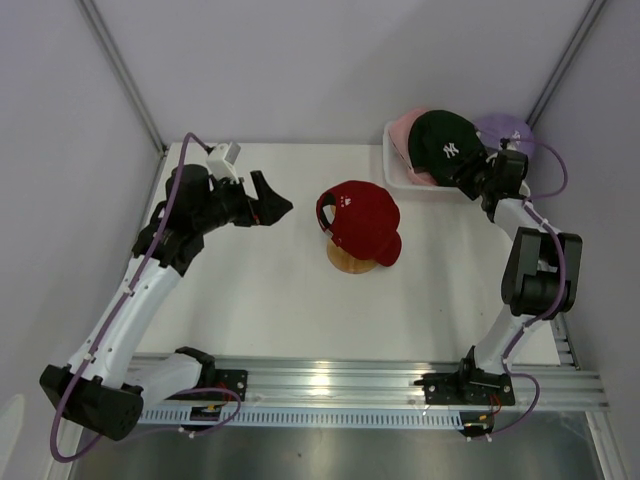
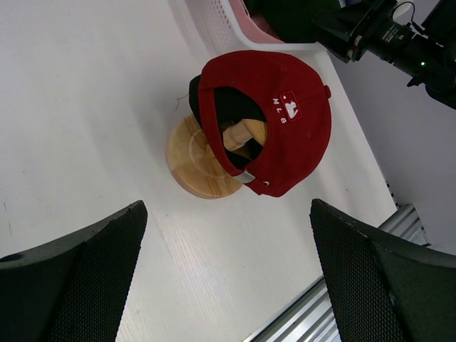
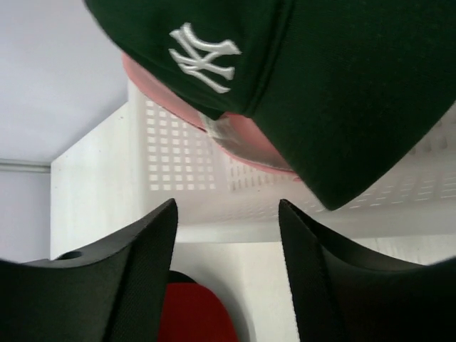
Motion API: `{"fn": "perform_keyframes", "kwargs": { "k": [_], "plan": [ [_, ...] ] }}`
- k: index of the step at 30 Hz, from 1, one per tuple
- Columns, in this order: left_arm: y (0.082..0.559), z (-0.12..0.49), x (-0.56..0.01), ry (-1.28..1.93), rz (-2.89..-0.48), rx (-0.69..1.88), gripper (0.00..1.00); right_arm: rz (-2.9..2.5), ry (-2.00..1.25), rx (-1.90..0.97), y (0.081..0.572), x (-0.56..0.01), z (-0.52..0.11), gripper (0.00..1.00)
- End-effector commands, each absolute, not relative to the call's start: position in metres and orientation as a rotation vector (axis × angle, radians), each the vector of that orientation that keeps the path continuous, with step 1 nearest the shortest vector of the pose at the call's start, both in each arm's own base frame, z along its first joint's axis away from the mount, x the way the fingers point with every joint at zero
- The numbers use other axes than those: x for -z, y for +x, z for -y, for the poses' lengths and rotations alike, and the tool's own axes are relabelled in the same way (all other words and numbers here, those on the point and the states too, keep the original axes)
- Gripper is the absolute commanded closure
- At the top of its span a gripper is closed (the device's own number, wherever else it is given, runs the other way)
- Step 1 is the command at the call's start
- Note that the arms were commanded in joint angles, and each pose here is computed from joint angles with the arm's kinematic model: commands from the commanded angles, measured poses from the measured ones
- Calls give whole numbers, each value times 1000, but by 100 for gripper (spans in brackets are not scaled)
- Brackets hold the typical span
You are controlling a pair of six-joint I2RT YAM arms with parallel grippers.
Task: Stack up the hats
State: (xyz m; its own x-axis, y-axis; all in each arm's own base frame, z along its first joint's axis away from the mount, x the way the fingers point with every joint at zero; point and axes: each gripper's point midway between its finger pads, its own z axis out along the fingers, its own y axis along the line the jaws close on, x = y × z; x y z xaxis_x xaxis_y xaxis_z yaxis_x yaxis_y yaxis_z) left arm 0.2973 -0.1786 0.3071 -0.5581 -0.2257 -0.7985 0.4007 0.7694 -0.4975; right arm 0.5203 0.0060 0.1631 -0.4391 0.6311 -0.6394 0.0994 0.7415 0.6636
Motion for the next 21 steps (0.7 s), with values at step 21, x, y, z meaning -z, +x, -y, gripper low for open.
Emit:
{"fn": "perform_keyframes", "kwargs": {
  "k": [21],
  "plan": [
    [315, 182, -309, 129, -2012, 822, 1, -1902, 608, -426, 520, -191, 45, 39]
  ]
}}
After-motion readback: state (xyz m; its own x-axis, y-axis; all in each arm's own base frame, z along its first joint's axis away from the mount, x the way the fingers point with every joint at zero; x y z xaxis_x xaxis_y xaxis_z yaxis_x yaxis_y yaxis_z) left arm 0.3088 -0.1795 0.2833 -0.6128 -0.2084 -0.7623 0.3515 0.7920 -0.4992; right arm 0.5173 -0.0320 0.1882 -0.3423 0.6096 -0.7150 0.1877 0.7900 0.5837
